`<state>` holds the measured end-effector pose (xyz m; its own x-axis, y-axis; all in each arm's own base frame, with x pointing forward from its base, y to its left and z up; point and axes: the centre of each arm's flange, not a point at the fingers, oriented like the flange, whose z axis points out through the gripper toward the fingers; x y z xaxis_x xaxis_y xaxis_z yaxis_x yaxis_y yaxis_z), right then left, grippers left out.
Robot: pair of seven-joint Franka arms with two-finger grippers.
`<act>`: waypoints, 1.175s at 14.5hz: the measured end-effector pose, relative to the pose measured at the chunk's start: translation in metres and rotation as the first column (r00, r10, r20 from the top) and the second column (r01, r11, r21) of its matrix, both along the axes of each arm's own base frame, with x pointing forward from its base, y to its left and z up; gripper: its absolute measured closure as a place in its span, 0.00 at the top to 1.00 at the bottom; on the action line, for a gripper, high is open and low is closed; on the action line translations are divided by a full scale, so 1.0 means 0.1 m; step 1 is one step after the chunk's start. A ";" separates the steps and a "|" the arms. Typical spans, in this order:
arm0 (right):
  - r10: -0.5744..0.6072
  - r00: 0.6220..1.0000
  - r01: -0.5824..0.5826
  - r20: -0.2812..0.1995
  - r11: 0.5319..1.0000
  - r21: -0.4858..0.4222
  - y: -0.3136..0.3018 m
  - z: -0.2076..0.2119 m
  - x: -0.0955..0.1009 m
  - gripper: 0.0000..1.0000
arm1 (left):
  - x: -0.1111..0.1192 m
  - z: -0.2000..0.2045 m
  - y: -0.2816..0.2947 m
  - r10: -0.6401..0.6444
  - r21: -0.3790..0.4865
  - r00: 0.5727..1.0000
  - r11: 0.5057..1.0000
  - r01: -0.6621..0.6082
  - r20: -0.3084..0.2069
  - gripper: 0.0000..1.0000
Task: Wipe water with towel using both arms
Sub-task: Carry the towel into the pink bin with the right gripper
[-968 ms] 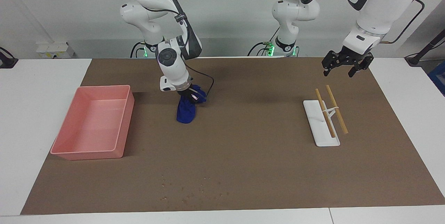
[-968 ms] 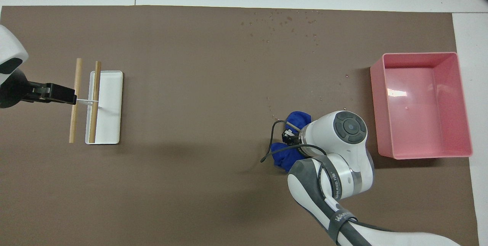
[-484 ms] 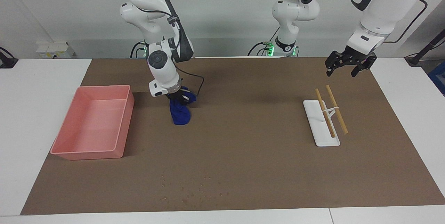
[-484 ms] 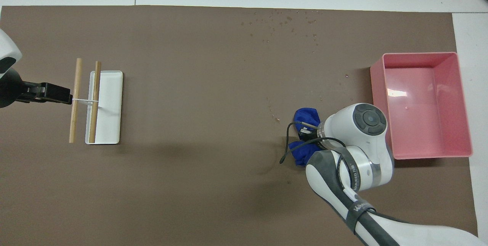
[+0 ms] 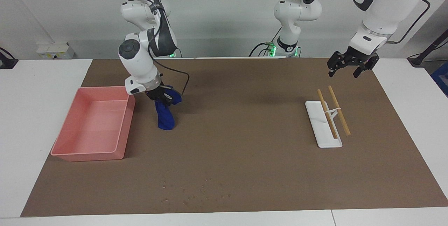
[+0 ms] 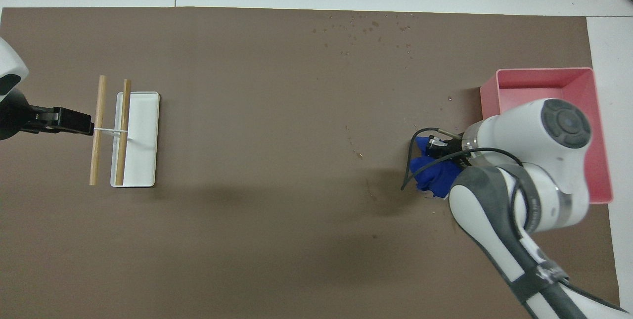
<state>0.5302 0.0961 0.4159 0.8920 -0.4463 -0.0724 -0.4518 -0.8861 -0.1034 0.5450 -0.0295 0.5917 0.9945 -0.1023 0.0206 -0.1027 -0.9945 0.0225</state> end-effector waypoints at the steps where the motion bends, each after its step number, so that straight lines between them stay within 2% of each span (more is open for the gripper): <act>1: -0.016 1.000 0.016 0.022 1.000 0.001 -0.13 0.30 0.02 0.11 | 0.00 0.00 0.00 0.000 0.000 1.000 1.000 0.000 0.000 1.00; 4: -0.006 0.995 0.010 0.102 0.999 -0.041 -0.64 0.98 0.09 0.11 | 0.00 0.00 0.00 0.000 0.000 1.000 1.000 0.000 0.000 1.00; 6: 0.038 0.990 -0.025 0.139 0.995 -0.097 -1.08 1.15 0.16 0.11 | 0.00 0.00 0.00 0.000 0.000 1.000 1.000 0.000 0.000 1.00; 7: 0.061 0.988 -0.045 0.140 0.993 -0.111 -1.34 1.15 0.18 0.11 | 0.00 0.00 0.00 0.000 0.000 1.000 1.000 0.000 0.000 1.00; 10: 0.071 0.992 -0.058 0.107 0.991 -0.119 -2.01 0.97 0.13 0.11 | 0.00 0.00 0.00 0.000 0.000 1.000 1.000 0.000 0.000 1.00; 12: 0.041 0.997 -0.034 0.064 0.993 -0.109 -2.22 0.73 0.11 0.11 | 0.00 0.00 0.00 0.000 0.000 1.000 1.000 0.000 0.000 1.00; 15: 0.004 1.000 -0.003 0.001 0.996 -0.086 -2.53 0.12 0.20 0.11 | 0.00 0.00 0.00 0.000 0.000 1.000 1.000 0.000 0.000 1.00; 17: -0.004 1.000 0.002 -0.018 0.997 -0.082 -2.59 -0.24 0.29 0.11 | 0.00 0.00 0.00 0.000 0.000 1.000 1.000 0.000 0.000 1.00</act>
